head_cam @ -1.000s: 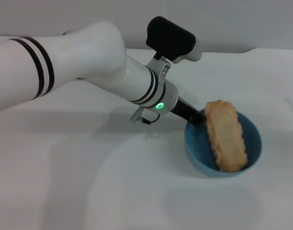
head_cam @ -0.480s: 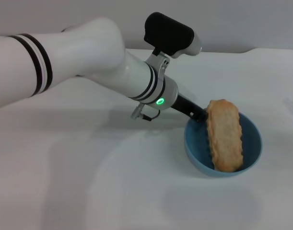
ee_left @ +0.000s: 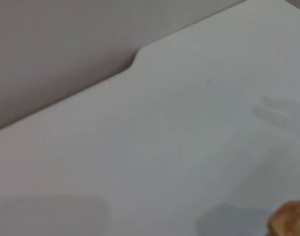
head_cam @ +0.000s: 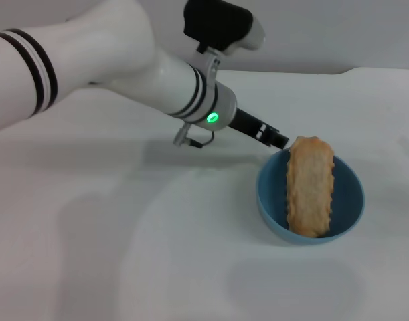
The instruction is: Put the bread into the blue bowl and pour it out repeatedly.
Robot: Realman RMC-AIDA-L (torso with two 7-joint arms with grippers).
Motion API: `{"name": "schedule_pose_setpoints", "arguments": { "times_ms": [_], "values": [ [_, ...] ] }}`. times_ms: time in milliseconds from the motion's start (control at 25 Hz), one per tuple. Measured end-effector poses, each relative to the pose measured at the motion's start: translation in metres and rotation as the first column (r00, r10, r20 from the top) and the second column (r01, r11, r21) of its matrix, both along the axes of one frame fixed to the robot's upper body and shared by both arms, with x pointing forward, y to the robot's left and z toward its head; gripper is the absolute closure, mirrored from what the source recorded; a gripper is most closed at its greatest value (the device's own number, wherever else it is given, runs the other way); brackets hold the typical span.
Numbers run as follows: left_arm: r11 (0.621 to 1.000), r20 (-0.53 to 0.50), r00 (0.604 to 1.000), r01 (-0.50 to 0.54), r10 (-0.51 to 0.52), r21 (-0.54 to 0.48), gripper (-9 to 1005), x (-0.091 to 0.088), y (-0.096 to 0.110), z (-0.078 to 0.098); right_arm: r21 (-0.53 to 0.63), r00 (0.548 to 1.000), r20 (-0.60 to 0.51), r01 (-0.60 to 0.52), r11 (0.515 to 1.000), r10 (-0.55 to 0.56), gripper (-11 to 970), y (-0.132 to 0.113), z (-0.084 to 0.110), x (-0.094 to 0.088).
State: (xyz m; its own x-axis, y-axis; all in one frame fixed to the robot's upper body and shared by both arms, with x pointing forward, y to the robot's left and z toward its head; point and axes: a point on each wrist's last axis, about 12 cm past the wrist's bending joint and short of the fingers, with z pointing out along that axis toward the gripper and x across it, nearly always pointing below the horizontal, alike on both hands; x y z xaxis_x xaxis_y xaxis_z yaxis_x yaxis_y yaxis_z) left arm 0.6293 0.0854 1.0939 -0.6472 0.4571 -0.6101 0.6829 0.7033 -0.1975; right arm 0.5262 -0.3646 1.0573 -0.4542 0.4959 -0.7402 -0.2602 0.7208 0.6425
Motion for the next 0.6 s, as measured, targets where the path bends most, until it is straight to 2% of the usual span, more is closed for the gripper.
{"name": "schedule_pose_setpoints", "arguments": {
  "times_ms": [200, 280, 320, 360, 440, 560, 600],
  "values": [
    [0.999, 0.024, 0.998, -0.050, 0.050, -0.013, 391, 0.011, 0.012, 0.007, -0.024, 1.000, 0.014, 0.013, 1.000, -0.012, 380, -0.002, 0.000, 0.000],
    [0.998, 0.037, 0.997, -0.066, 0.066, -0.021, 392, 0.013, 0.015, 0.009, -0.053, 0.999, 0.032, 0.021, 0.998, -0.019, 380, -0.004, 0.000, 0.001],
    [0.992, 0.090, 0.989, -0.113, 0.117, -0.050, 393, 0.019, 0.022, 0.012, -0.077, 0.999, 0.044, 0.028, 0.997, -0.025, 380, -0.004, -0.001, 0.001],
    [0.992, 0.090, 0.989, -0.113, 0.117, -0.050, 393, 0.019, 0.022, 0.012, -0.104, 0.998, 0.056, 0.036, 0.994, -0.031, 379, -0.004, -0.003, 0.002],
    [0.984, 0.154, 0.974, -0.154, 0.167, -0.089, 393, 0.022, 0.028, 0.014, -0.160, 0.996, 0.073, 0.060, 0.985, -0.049, 379, -0.003, -0.008, 0.005],
    [0.958, 0.289, 0.917, -0.236, 0.275, -0.163, 394, 0.024, 0.043, 0.016, -0.229, 0.990, 0.108, 0.114, 0.967, -0.091, 379, -0.003, -0.015, 0.008],
    [0.935, 0.355, 0.867, -0.300, 0.351, -0.192, 394, 0.023, 0.056, 0.012, -0.256, 0.985, 0.134, 0.135, 0.957, -0.104, 379, -0.003, -0.016, 0.008]
  ]
}}
